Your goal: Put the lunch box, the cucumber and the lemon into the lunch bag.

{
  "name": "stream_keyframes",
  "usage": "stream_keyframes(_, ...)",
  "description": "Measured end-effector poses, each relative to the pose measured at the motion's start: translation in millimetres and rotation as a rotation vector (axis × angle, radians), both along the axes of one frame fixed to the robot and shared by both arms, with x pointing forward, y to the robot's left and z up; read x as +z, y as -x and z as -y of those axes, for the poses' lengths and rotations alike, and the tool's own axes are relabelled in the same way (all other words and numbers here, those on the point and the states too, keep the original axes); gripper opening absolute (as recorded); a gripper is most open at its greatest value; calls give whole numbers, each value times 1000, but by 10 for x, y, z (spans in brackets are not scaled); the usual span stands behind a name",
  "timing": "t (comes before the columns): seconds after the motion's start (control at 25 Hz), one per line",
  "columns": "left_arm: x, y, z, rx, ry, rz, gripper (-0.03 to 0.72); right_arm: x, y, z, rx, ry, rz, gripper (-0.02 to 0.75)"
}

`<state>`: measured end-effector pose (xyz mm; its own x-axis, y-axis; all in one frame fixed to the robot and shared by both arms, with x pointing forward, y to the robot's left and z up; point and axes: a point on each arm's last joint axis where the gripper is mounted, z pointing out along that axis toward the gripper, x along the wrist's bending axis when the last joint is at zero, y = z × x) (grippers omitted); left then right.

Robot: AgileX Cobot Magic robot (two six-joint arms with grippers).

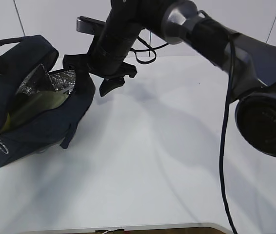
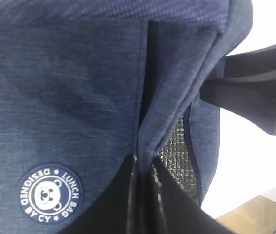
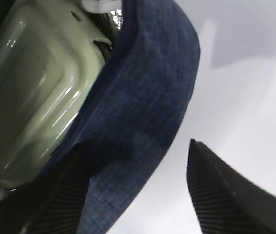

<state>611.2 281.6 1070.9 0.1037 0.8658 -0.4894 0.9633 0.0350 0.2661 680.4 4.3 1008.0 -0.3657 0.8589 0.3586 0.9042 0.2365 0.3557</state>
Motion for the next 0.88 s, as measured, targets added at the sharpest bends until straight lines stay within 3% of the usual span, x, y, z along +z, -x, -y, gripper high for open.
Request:
stream_keyframes(0.64,-10,3,-16,-3,-21,-2,-13,-158,11,-69,5,-48,-75,498)
stream_keyframes(0.76,-10,3,-16,-3,-21,-2,-13,-189,8,-74,5,-48,-81,451)
stream_keyframes(0.88,-10,3,-16,-3,-21,-2,-13,-204,5,-72,5,-43,-82,354)
